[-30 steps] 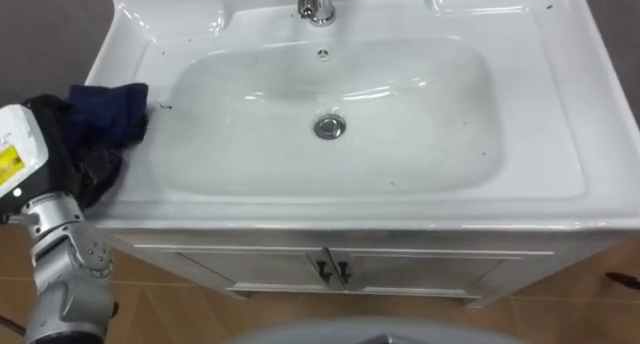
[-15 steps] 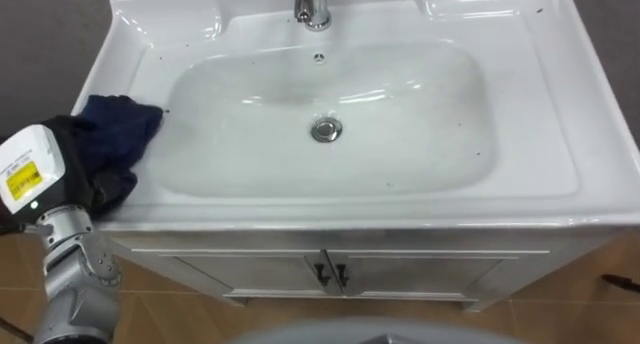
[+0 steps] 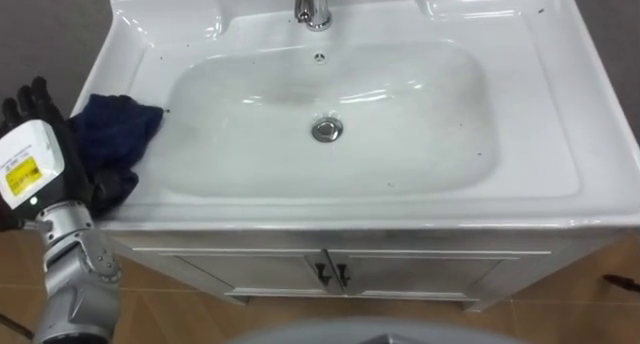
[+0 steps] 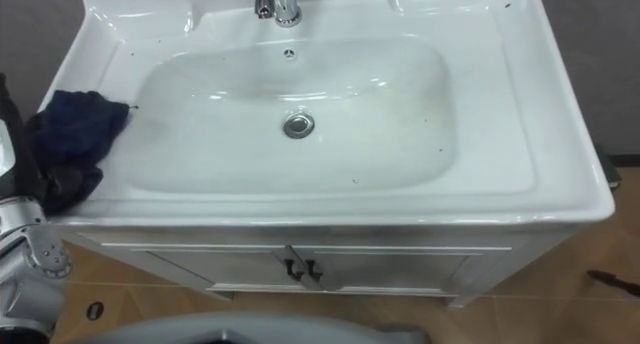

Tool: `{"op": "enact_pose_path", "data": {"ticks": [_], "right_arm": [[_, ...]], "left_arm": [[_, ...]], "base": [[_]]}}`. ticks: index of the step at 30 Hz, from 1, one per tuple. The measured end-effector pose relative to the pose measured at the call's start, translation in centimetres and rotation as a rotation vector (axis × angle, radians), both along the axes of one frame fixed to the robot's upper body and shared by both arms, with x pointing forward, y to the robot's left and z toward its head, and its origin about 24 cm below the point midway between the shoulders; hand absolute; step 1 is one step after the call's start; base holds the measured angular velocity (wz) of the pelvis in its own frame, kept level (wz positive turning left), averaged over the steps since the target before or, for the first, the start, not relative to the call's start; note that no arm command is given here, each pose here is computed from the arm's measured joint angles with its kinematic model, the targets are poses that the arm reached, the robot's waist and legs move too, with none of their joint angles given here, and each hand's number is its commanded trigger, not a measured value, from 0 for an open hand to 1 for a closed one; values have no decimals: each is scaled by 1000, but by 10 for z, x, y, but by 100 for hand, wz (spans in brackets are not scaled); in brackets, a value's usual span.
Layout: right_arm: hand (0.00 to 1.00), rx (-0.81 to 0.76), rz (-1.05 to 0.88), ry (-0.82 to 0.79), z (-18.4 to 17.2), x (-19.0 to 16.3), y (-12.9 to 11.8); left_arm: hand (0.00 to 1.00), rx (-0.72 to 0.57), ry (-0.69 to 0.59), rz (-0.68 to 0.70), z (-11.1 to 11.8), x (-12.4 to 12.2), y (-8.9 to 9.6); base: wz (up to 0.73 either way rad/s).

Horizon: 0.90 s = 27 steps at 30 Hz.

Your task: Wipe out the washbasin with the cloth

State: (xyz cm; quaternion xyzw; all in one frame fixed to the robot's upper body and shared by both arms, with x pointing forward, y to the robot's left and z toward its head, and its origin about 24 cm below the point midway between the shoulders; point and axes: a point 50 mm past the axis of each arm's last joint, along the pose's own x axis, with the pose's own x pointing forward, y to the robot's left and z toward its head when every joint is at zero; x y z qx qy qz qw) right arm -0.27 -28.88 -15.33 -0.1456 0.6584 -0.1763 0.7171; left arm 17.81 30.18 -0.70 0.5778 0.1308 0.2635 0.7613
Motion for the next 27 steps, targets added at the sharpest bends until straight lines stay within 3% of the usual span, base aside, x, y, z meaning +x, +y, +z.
{"op": "enact_pose_path", "data": {"ticks": [11, 14, 20, 27], "right_arm": [[0, -16, -39, -14, -1, 1, 2], [0, -10, -66, -30, -2, 2, 6], [0, -6, -81, -55, -2, 4, 7], [0, -7, -78, -57, -2, 4, 7]], "left_arm": [[0, 12, -121, -46, 24, 15, -8], [0, -79, -244, -48, 41, 20, -12], [0, -221, -391, -9, 53, 21, -9], [0, -163, -593, 34, 86, 22, 2]], "base": [[1], [0], [0], [1]]}}
